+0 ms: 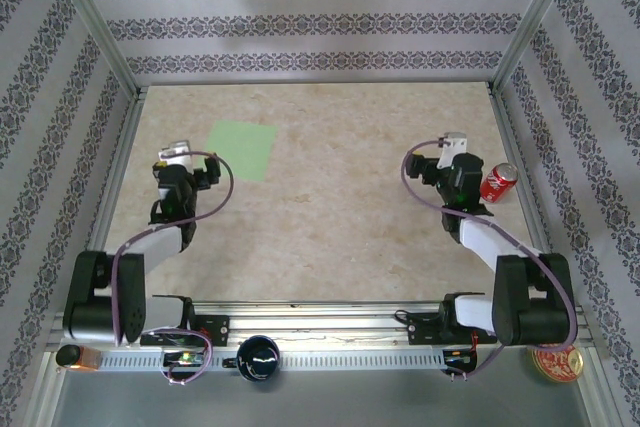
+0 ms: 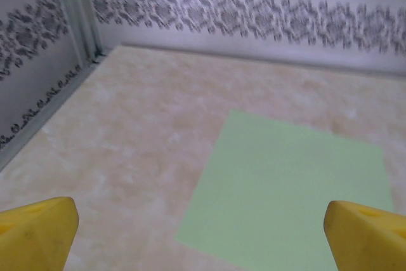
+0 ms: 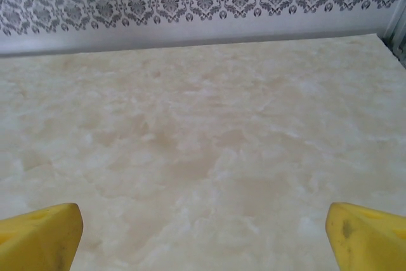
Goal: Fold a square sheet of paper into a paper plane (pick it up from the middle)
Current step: Move the square sheet of paper to the center of the table, then first fold the square sheet of paper in half at the center of the table.
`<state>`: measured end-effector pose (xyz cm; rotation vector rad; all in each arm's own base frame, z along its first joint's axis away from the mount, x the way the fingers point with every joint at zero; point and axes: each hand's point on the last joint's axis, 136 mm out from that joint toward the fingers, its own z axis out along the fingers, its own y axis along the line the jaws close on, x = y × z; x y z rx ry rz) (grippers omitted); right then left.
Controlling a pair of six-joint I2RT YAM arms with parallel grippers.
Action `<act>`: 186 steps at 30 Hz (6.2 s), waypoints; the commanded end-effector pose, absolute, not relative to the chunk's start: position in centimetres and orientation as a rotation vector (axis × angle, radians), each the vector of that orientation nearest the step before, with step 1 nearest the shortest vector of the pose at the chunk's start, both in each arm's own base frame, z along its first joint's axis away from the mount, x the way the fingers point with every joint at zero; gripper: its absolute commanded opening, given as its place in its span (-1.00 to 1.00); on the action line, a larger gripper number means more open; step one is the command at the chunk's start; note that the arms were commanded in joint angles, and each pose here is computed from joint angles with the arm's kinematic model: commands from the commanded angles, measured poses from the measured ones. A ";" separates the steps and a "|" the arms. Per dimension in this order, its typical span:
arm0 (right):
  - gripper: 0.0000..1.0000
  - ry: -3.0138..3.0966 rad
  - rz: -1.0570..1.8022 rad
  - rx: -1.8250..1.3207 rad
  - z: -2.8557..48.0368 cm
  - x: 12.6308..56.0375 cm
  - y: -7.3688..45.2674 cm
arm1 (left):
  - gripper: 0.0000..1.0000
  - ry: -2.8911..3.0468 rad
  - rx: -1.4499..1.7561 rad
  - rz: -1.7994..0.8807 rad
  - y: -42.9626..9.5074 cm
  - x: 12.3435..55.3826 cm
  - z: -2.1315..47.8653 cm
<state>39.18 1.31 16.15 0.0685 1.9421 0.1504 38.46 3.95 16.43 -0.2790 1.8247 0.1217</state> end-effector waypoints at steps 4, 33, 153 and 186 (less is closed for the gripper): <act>0.96 2.294 0.316 0.458 14.7 37.2 1.3 | 0.99 2.080 -0.494 -0.122 3.7 36.6 13.9; 0.96 2.441 1.132 0.349 13.2 36.9 16.4 | 0.77 2.711 -0.385 -0.668 -8.2 46.6 4.6; 0.96 2.481 0.977 0.472 12.4 33.5 19.5 | 0.73 2.959 -0.162 -0.022 -20.6 34.4 4.3; 0.96 2.624 0.896 0.469 8.9 32.5 20.2 | 0.67 3.075 -0.235 0.079 -20.1 35.6 2.9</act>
